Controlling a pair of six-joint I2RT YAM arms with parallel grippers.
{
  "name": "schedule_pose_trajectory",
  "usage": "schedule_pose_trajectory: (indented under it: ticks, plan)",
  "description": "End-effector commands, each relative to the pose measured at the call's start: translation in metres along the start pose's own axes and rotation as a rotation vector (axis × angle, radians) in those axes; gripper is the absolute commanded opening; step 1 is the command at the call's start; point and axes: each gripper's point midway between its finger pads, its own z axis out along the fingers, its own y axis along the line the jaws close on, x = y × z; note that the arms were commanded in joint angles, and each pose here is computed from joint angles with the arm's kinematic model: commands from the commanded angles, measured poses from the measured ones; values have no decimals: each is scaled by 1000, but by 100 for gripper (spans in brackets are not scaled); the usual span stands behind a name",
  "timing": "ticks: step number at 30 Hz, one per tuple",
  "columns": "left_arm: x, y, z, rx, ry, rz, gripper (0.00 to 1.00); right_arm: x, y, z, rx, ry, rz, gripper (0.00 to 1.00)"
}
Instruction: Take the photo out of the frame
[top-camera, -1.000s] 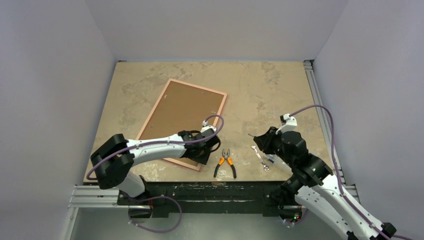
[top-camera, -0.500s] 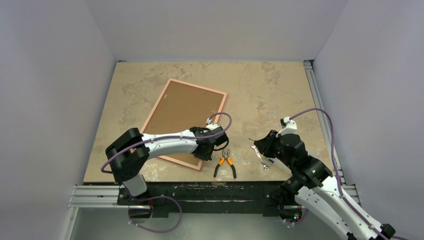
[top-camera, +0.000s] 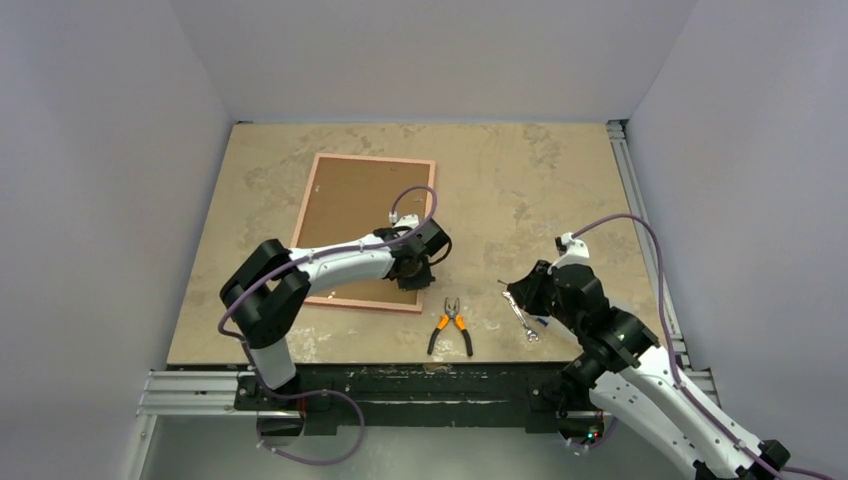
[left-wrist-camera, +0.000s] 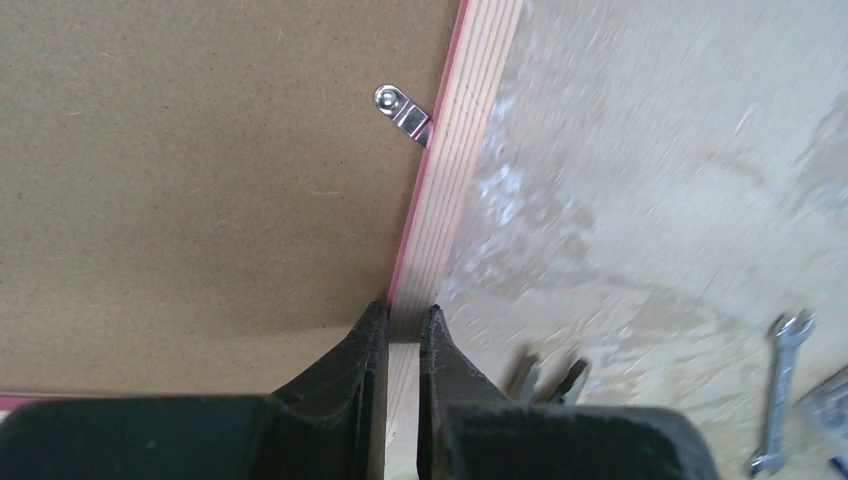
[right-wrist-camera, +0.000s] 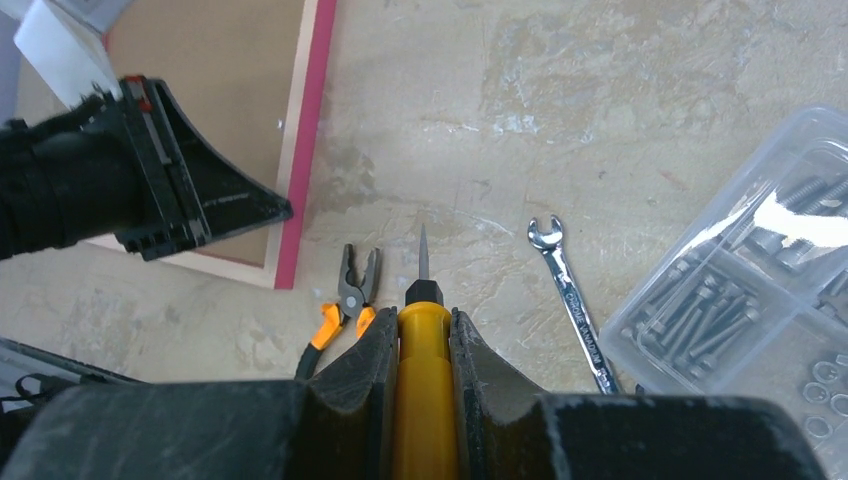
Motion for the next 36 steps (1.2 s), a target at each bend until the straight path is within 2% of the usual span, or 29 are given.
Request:
schedule_pose_trajectory:
  ticks: [1,6,12,14,17,19,21,25,29,33,36]
  plan:
    - [-45,-21,14,17,-89,-294,0,-7,4,7,8,-9,-23,0]
    - [-75,-46,22,51,-118,-381,0,2,8,22,0,33,-29,0]
    - [-93,-77,8,177,-110,-326,2,6,13,30,3,78,-33,0]
    - [-95,-76,-5,232,-106,-307,15,5,14,31,9,78,-36,0]
    - [-98,-71,-39,311,-126,-258,40,4,16,35,10,81,-36,0]
    - [-98,-63,-61,341,-148,-190,51,5,18,39,7,89,-34,0]
    - [-98,-53,-86,369,-180,-129,58,8,20,43,3,107,-30,0]
    - [-90,-15,-119,405,-200,-36,64,9,27,52,-1,130,-23,0]
    - [-70,42,-122,362,-183,31,64,10,39,63,-17,129,-25,0]
    - [-62,103,-117,276,-174,-38,65,13,56,74,-6,122,-46,0]
    - [-66,128,-111,267,-156,-136,65,10,76,85,16,113,-84,0]
